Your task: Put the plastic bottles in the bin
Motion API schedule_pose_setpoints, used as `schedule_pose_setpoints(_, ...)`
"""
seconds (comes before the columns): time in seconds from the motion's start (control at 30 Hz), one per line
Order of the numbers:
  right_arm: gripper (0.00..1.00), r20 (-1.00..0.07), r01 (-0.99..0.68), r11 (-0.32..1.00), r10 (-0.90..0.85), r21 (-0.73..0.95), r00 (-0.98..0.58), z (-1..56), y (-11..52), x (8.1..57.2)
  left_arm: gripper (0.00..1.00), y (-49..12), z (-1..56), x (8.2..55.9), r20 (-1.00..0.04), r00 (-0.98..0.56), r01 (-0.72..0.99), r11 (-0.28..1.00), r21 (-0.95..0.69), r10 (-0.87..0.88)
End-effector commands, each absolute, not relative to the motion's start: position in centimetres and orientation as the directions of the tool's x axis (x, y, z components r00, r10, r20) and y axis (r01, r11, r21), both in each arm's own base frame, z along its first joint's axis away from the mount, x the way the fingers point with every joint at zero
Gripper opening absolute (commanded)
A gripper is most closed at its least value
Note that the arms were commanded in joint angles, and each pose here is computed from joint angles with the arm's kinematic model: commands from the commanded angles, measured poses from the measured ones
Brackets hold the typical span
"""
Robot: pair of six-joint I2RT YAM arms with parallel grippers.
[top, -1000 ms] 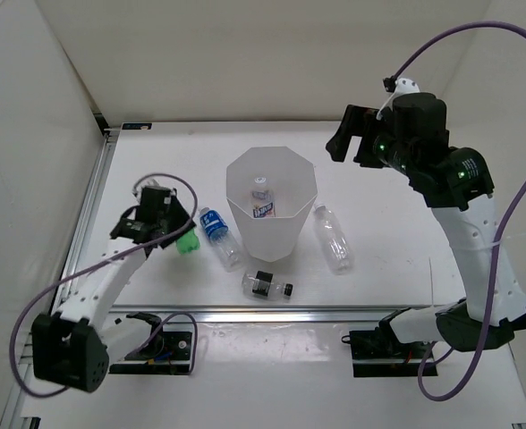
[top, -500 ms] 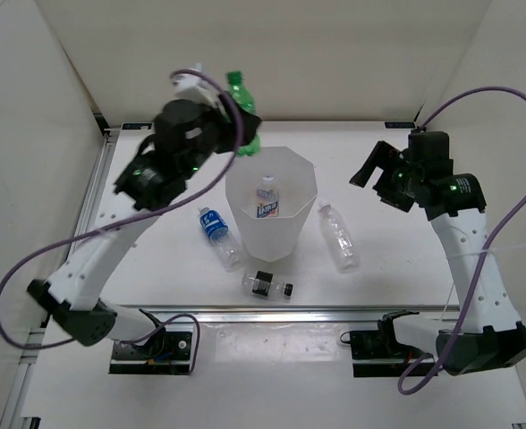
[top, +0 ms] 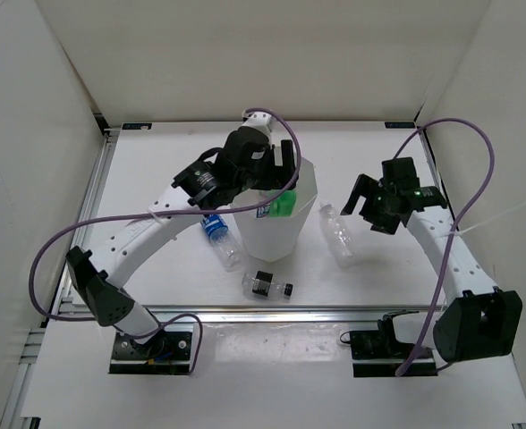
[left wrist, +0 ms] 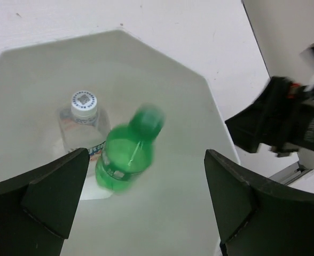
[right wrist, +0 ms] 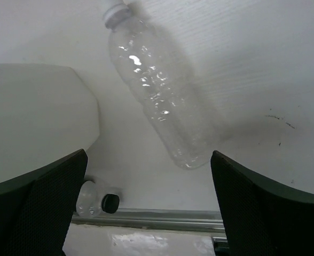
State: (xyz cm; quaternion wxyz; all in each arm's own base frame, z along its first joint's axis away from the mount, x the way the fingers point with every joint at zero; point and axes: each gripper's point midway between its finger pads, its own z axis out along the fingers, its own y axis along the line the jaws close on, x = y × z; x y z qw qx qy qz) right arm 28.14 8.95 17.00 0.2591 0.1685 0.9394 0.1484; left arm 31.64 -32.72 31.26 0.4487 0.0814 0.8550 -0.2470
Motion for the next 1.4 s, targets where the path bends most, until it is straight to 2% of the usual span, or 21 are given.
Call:
schedule_pose_setpoints(0.0,1.0,-0.463,0.192,0.918,0.346,0.347,-0.816,14.6,8.9,29.3,1.0,-30.4,38.0,30.4,-0.863,-0.48,0.373,0.854,-0.362,-0.157)
schedule_pose_setpoints(0.13,1.0,-0.429,0.134,0.956,0.24,0.262,-0.871,10.7,9.6,29.2,1.0,-26.2,44.0,28.6,-0.898,-0.349,0.313,0.87,-0.38,-0.267)
schedule_pose_setpoints(0.17,1.0,-0.404,0.142,0.958,0.237,0.251,-0.884,9.5,9.6,29.1,1.0,-23.4,46.1,27.7,-0.896,-0.289,0.269,0.87,-0.413,-0.336)
schedule_pose_setpoints(0.4,1.0,-0.359,0.106,0.963,0.194,0.25,-0.913,7.3,11.4,31.2,1.0,-12.8,40.5,22.4,-0.83,-0.259,0.025,0.855,-0.518,-0.495)
schedule_pose_setpoints(0.5,1.0,-0.316,0.117,0.964,0.19,0.237,-0.929,5.8,12.1,32.0,1.0,-10.4,36.3,20.4,-0.792,-0.322,-0.071,0.847,-0.526,-0.519)
schedule_pose_setpoints(0.6,0.92,-0.255,0.133,0.968,0.187,0.214,-0.949,3.6,12.4,31.9,1.0,-9.0,33.6,19.0,-0.763,-0.36,-0.134,0.839,-0.527,-0.537)
schedule_pose_setpoints(0.7,0.74,-0.238,0.159,0.964,0.209,0.214,-0.948,3.2,12.4,31.5,1.0,-8.6,31.8,18.3,-0.747,-0.389,-0.164,0.839,-0.519,-0.539)
schedule_pose_setpoints(0.73,0.65,-0.242,0.158,0.963,0.21,0.216,-0.947,3.4,12.3,31.1,1.0,-8.6,31.1,18.1,-0.74,-0.407,-0.175,0.841,-0.512,-0.535)
schedule_pose_setpoints(0.77,0.61,-0.253,0.155,0.963,0.211,0.222,-0.944,3.8,12.3,31.2,1.0,-8.4,30.4,17.9,-0.737,-0.415,-0.187,0.843,-0.505,-0.533)
schedule_pose_setpoints(0.87,0.52,-0.3,0.17,0.952,0.244,0.253,-0.922,6.8,12.1,31.4,1.0,-8.3,28.7,17.8,-0.727,-0.43,-0.217,0.843,-0.492,-0.535)
schedule_pose_setpoints(1.07,0.43,-0.524,0.12,0.927,0.303,0.354,-0.796,19.9,12.6,31.4,1.0,-8.4,25.5,18.4,-0.703,-0.409,-0.297,0.813,-0.5,-0.582)
schedule_pose_setpoints(1.1,0.43,-0.611,0.07,0.912,0.326,0.404,-0.721,24.9,12.7,31.9,1.0,-8.6,24.3,18.5,-0.699,-0.415,-0.312,0.813,-0.492,-0.582)
schedule_pose_setpoints(1.17,0.43,-0.679,-0.007,0.897,0.329,0.441,-0.657,29.9,14.2,31.5,1.0,-9.2,23.6,19.1,-0.696,-0.398,-0.314,0.802,-0.509,-0.598)
schedule_pose_setpoints(1.2,0.45,-0.735,-0.067,0.882,0.345,0.467,-0.583,34.6,14.9,31.8,1.0,-9.3,22.4,19.3,-0.7,-0.406,-0.32,0.809,-0.494,-0.588)
schedule_pose_setpoints(1.3,0.45,-0.804,-0.233,0.867,0.264,0.44,-0.533,39.3,18.9,31.2,1.0,-10.7,20.6,19.9,-0.689,-0.426,-0.313,0.81,-0.496,-0.586)
schedule_pose_setpoints(1.33,0.45,-0.84,-0.31,0.848,0.248,0.429,-0.483,42.4,20.7,30.4,1.0,-10.9,20.2,20.1,-0.697,-0.434,-0.309,0.821,-0.48,-0.571)
schedule_pose_setpoints(1.37,0.45,-0.854,-0.335,0.86,0.192,0.384,-0.483,41.9,22.1,31.0,1.0,-11.5,20.1,20.4,-0.692,-0.44,-0.305,0.82,-0.484,-0.572)
